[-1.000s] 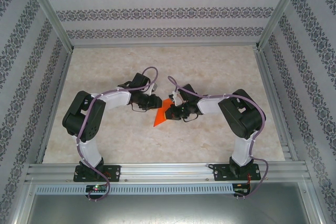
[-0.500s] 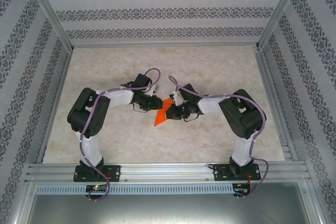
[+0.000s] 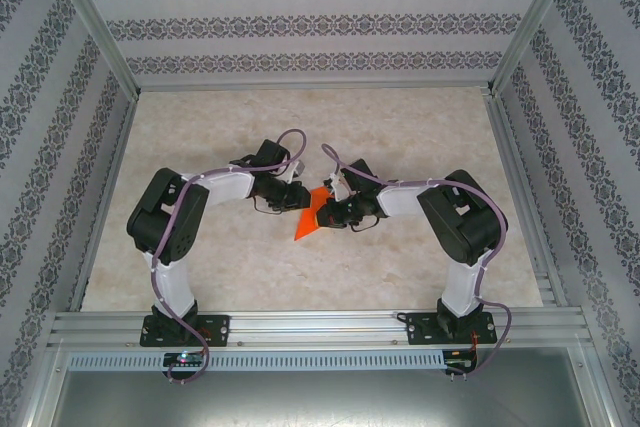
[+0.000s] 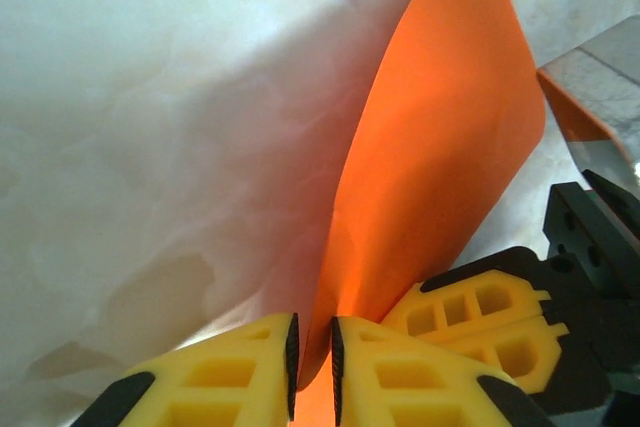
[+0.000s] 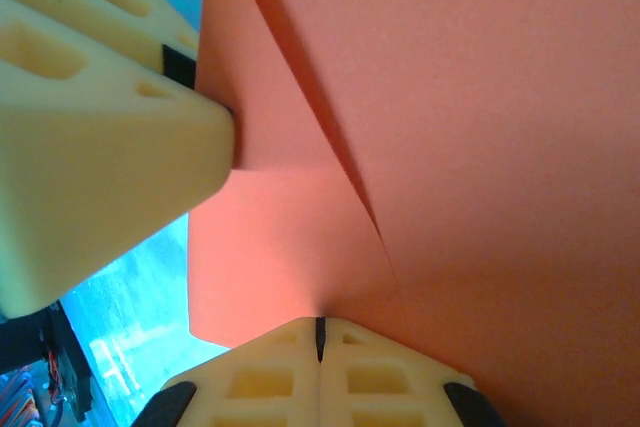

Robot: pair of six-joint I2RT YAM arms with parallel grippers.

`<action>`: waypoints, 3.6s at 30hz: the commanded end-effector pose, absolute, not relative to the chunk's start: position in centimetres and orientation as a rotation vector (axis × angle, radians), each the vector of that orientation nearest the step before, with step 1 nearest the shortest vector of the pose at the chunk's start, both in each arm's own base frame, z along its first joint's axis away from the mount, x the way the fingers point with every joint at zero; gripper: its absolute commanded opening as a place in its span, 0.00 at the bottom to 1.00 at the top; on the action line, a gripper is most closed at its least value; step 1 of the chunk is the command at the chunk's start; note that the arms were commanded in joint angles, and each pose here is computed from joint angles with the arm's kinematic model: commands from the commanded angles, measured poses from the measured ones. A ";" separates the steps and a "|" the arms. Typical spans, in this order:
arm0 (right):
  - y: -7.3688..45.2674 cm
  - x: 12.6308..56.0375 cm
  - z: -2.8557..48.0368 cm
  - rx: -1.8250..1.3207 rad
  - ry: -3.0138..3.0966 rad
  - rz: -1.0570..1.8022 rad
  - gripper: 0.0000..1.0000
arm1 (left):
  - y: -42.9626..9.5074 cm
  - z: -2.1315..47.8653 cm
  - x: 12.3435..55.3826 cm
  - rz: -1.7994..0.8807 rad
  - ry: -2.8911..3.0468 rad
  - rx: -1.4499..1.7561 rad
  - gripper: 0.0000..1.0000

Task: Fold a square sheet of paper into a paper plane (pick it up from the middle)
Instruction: Fold the wing for the fifth time at the center of the table.

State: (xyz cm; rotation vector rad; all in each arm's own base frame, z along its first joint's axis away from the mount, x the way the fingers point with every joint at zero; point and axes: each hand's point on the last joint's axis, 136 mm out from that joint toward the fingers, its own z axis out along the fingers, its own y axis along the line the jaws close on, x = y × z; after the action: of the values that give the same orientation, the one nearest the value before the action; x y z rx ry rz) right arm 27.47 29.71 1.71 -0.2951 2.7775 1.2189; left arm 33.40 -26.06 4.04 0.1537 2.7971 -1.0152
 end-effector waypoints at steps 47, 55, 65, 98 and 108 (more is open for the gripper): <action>27.1 27.8 1.8 -0.225 2.775 1.057 0.03 | -30.3 5.6 32.2 -1.201 2.724 0.237 0.10; 26.9 28.1 3.2 -0.196 2.733 1.037 0.07 | -29.4 4.5 31.7 -1.130 2.762 0.245 0.09; 26.4 27.1 3.3 -0.117 2.754 1.003 0.08 | -28.9 3.8 31.8 -1.075 2.772 0.235 0.09; 24.9 27.3 0.4 -0.020 2.810 0.922 0.05 | -31.1 4.0 30.1 -1.067 2.775 0.292 0.10; 24.6 27.3 1.1 -0.072 2.787 0.924 0.04 | -31.1 5.1 30.8 -1.017 2.761 0.322 0.10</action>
State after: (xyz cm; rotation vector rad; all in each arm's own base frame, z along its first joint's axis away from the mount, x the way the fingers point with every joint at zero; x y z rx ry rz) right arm 27.60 25.66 1.66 -0.0578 2.7748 0.9780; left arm 30.83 -30.70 4.49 0.2843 2.7616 -1.0435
